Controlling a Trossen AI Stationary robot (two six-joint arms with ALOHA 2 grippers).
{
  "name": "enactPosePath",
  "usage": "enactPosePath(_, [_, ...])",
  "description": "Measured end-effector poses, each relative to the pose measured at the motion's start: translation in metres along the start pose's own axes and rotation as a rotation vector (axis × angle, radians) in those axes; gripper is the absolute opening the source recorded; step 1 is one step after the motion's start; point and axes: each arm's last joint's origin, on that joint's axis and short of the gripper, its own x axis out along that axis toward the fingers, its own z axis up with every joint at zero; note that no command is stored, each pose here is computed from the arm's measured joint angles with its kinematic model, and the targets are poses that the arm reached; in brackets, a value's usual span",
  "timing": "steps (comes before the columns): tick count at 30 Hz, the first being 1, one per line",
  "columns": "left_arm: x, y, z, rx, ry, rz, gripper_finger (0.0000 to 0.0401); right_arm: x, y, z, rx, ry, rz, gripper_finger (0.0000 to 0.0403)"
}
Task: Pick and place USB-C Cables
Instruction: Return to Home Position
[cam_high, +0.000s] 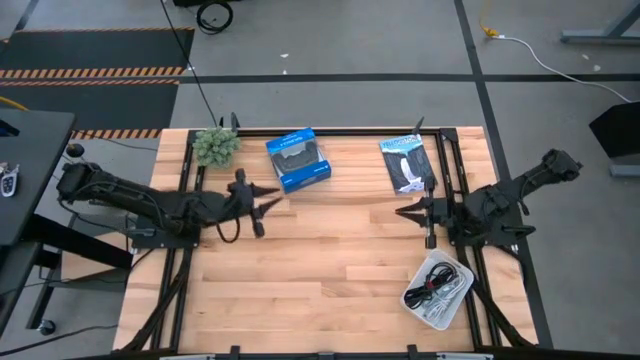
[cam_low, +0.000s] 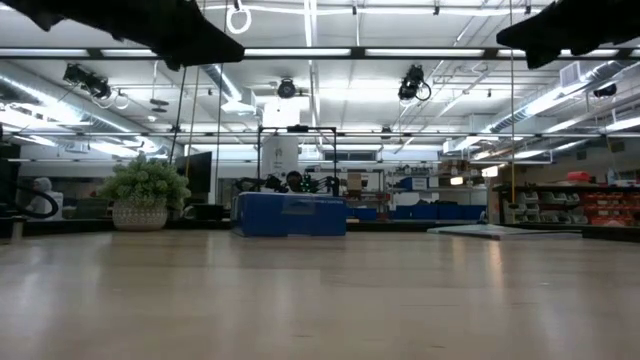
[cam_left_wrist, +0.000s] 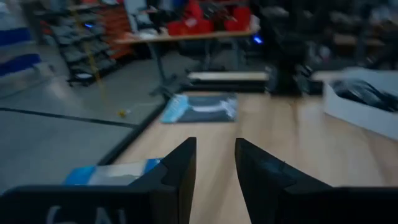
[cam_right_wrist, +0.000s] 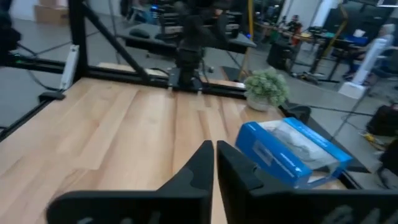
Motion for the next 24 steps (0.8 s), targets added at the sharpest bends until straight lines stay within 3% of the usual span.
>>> enactPosePath(4, [-0.005,0.018,-0.009,-0.042,-0.063,0.066,0.0119,-0.002,-0.009,-0.007,0.022,-0.032,0.04,0.0006])
enactPosePath(8, [-0.014,0.029,-0.023,-0.087,-0.126,0.101,0.0118,-0.005,-0.014,-0.018,0.05,-0.086,0.047,0.001])
enactPosePath(24, [-0.056,0.052,-0.055,-0.194,-0.284,0.149,0.0118,-0.015,-0.015,-0.058,0.149,-0.234,0.078,0.0009])
